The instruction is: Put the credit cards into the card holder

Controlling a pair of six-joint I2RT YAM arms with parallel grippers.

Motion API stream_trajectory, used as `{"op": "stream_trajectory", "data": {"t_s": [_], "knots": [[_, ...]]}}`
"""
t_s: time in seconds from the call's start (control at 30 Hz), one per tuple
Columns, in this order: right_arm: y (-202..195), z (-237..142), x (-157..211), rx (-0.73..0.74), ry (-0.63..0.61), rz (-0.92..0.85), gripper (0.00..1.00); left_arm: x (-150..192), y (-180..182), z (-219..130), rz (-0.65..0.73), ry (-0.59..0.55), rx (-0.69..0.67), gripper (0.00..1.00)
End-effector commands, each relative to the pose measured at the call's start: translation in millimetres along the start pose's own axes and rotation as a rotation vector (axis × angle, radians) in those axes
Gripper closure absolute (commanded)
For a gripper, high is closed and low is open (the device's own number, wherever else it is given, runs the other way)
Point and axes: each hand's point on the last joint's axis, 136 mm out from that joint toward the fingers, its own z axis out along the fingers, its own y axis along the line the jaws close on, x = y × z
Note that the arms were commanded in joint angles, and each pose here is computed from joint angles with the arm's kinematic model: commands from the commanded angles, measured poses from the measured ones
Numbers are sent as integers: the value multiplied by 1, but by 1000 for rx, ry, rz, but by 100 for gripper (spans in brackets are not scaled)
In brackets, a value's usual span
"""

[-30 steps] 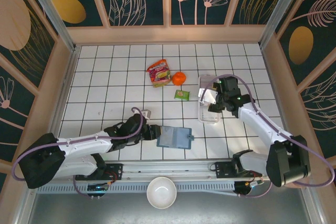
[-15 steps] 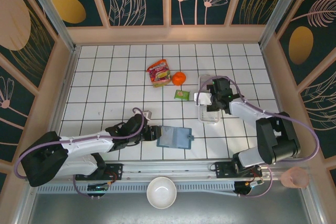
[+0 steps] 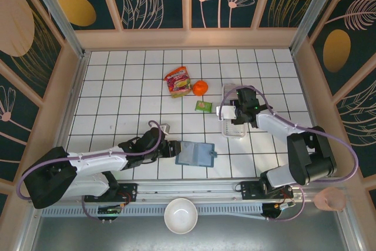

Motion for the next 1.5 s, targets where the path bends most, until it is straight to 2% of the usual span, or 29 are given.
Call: {"op": "stream_trajectory", "data": {"t_s": [0.0,0.37,0.57,0.87,1.0,1.13,1.23,1.47], "knots": [[-40,-16,-9,124,-17,-22,52,3,0,2,-11,8,10,49],[-42,-26,-7,130,-14,-13,71,4,-2,4,-15,19,20,51],[-42,-31,-5,132,-9,-3,75,6,-2,5,-14,25,23,52],[-38,-38,-4,126,-1,11,92,6,-3,6,-15,26,32,54],[-36,-45,-5,116,-5,31,94,7,-4,6,-13,30,34,54],[-32,-55,-8,105,-11,53,100,6,-5,6,-10,28,38,54],[-27,-67,-15,96,-30,83,100,5,-5,4,-11,20,38,54],[-21,-111,-46,120,-110,196,100,1,-6,-2,-8,-4,37,54]]}}
